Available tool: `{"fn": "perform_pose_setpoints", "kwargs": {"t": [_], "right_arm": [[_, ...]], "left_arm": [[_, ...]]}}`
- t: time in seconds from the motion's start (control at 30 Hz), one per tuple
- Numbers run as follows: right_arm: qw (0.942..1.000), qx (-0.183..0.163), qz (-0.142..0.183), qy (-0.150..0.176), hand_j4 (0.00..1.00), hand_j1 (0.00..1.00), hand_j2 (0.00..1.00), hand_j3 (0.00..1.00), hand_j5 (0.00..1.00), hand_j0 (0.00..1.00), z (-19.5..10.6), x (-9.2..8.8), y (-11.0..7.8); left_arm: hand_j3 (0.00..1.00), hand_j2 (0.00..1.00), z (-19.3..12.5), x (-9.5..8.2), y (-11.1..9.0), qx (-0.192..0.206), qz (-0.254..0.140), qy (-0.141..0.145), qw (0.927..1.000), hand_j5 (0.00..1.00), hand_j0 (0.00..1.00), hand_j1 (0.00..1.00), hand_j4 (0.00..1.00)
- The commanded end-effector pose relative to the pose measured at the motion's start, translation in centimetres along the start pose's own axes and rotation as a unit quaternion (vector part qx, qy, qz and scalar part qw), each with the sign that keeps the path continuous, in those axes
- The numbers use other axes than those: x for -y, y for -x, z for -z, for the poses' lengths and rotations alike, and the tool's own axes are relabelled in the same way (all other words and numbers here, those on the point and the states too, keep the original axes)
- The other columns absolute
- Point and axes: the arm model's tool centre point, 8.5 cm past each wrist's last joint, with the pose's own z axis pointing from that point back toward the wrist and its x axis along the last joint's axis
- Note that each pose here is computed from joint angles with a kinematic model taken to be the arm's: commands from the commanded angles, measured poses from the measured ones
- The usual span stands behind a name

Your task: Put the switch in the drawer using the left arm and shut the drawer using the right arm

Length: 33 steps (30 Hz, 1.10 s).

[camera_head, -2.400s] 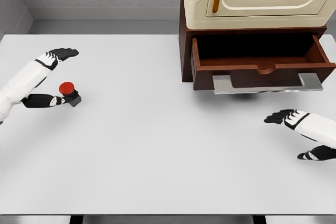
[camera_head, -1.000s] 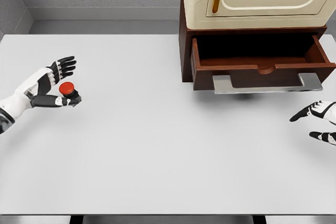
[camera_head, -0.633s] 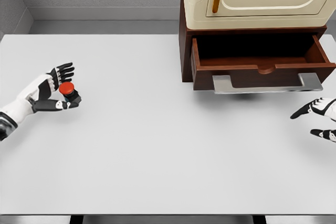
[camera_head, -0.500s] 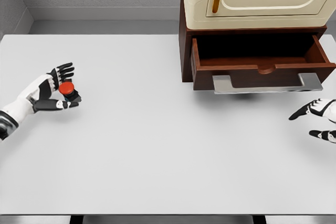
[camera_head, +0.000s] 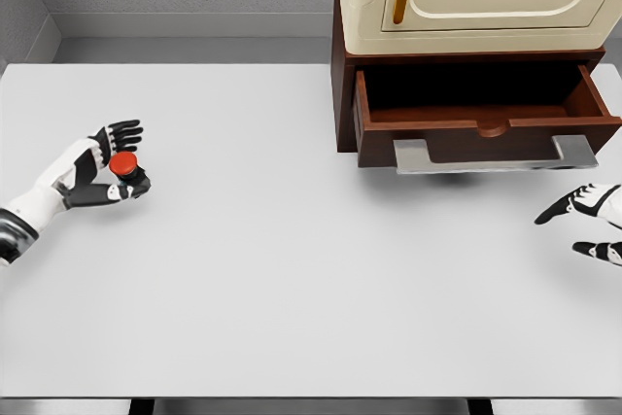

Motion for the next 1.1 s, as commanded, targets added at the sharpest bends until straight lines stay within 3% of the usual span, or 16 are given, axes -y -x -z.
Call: {"fn": "perform_pose_setpoints", "kwargs": {"t": [0.0, 0.27, 0.43, 0.5, 0.6, 0.83, 1.07], "right_arm": [[1.0, 0.006, 0.006, 0.004, 0.66, 0.66, 0.66, 0.66, 0.66, 0.66, -0.1, 0.6, -0.1], [0.9999, 0.01, 0.01, 0.007, 0.65, 0.65, 0.65, 0.65, 0.65, 0.65, -0.2, 0.9, -0.2], [0.9998, 0.011, 0.012, 0.007, 0.64, 0.64, 0.64, 0.64, 0.64, 0.64, -0.2, 0.8, -0.2], [0.9998, 0.011, 0.013, 0.008, 0.64, 0.64, 0.64, 0.64, 0.64, 0.64, -0.2, 0.8, -0.2], [0.9996, 0.015, 0.018, 0.012, 0.65, 0.65, 0.65, 0.65, 0.65, 0.65, -0.2, 1.0, -0.3], [0.9993, 0.019, 0.028, 0.015, 0.64, 0.64, 0.64, 0.64, 0.64, 0.64, -0.3, 0.9, -0.3], [0.9993, 0.022, 0.027, 0.018, 0.63, 0.63, 0.63, 0.63, 0.63, 0.63, -0.3, 1.3, -0.4]], "left_arm": [[0.89, 0.89, 0.0, 0.1, -0.3, 0.015, 0.01, -0.002, 0.9998, 0.89, 0.89, 0.89, 0.89], [0.89, 0.89, -0.7, -0.5, 1.4, -0.006, 0.012, -0.023, 0.9996, 0.89, 0.89, 0.89, 0.89], [0.85, 0.85, -0.2, 0.6, 2.0, -0.006, 0.016, -0.016, 0.9997, 0.85, 0.85, 0.85, 0.85], [0.79, 0.79, -0.2, 0.8, 2.0, -0.003, 0.016, -0.017, 0.9997, 0.79, 0.79, 0.79, 0.79], [0.56, 0.56, -0.2, 0.8, 1.9, 0.001, 0.018, -0.017, 0.9997, 0.56, 0.56, 0.56, 0.56], [0.46, 0.46, -0.2, 0.8, 1.8, 0.005, 0.02, -0.017, 0.9996, 0.46, 0.46, 0.46, 0.46], [0.45, 0.45, 0.0, 0.8, 1.2, 0.013, 0.025, -0.013, 0.9995, 0.45, 0.45, 0.45, 0.45]]}}
